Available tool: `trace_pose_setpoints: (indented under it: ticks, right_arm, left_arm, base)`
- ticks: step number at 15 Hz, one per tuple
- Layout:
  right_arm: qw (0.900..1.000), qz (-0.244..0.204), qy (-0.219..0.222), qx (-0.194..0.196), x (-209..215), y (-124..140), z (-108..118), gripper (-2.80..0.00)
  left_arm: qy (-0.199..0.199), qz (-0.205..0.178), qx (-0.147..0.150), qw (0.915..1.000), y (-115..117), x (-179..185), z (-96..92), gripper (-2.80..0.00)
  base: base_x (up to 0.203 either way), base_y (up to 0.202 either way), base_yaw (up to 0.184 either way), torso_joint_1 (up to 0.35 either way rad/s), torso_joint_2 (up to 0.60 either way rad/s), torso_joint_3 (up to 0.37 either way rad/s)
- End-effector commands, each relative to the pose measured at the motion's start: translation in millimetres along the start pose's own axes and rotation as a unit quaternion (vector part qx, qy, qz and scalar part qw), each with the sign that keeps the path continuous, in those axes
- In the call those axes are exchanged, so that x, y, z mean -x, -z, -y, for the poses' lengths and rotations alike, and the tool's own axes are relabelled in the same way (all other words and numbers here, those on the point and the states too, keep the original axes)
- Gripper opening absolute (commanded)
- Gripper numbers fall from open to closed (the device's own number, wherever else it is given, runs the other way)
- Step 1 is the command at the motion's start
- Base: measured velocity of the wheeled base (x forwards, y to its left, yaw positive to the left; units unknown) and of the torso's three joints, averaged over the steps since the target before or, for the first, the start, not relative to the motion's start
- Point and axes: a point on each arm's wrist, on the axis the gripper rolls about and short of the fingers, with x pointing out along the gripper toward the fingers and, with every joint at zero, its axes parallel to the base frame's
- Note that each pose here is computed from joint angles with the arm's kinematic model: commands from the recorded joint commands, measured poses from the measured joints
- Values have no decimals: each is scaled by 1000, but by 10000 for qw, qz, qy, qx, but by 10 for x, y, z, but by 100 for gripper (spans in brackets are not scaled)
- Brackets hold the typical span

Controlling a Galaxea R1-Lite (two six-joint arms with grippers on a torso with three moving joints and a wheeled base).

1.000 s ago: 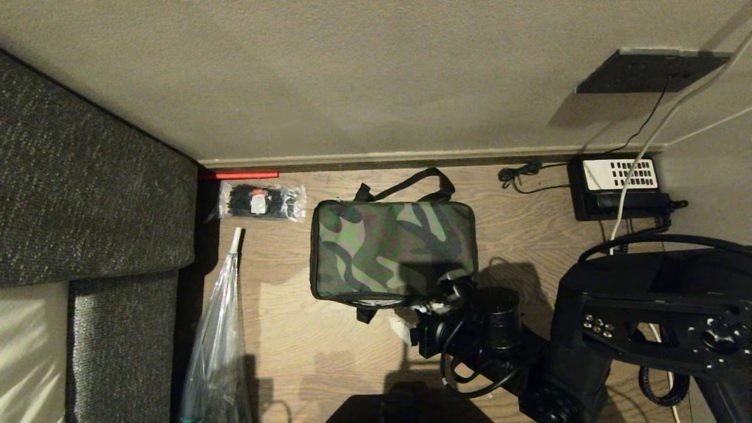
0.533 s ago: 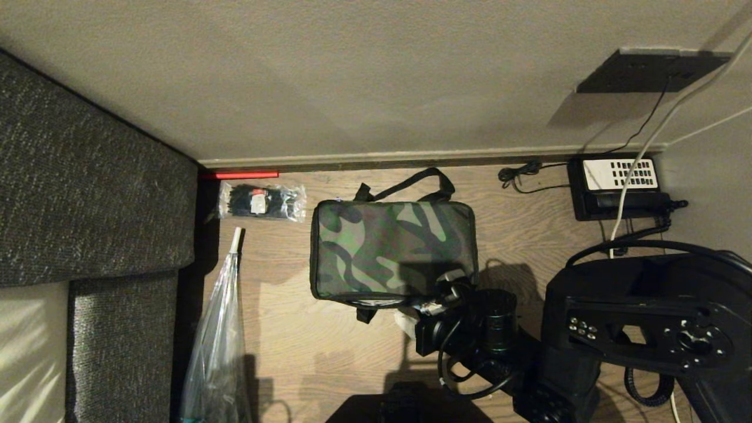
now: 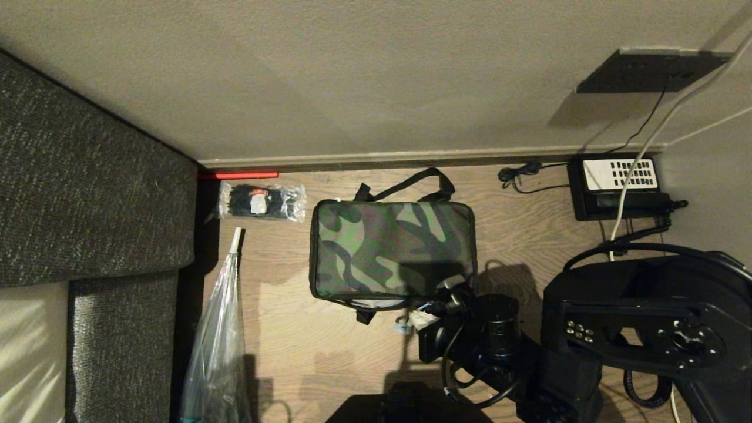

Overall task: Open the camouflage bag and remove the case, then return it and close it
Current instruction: Open the top of the storage box

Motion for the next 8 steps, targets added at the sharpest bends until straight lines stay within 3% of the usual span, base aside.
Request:
trace_pose_setpoints:
  ticks: [1, 4, 8]
  right_arm:
    - [10000, 38, -14, 3, 30, -28, -3, -280]
    - [10000, 35, -24, 63, 85, -71, -6, -280]
    - [9997, 186, 88, 113, 212, -250, 161, -280]
  left_arm:
    - [-5, -5, -5, 10000, 9, -1, 0, -280]
    - [-5, -5, 1, 10000, 9, -1, 0, -280]
    - [-5, -5, 3, 10000, 9, -1, 0, -280]
  base:
    - [0, 0, 0, 0, 0, 0]
    - [0, 0, 0, 0, 0, 0]
    - [0, 0, 0, 0, 0, 0]
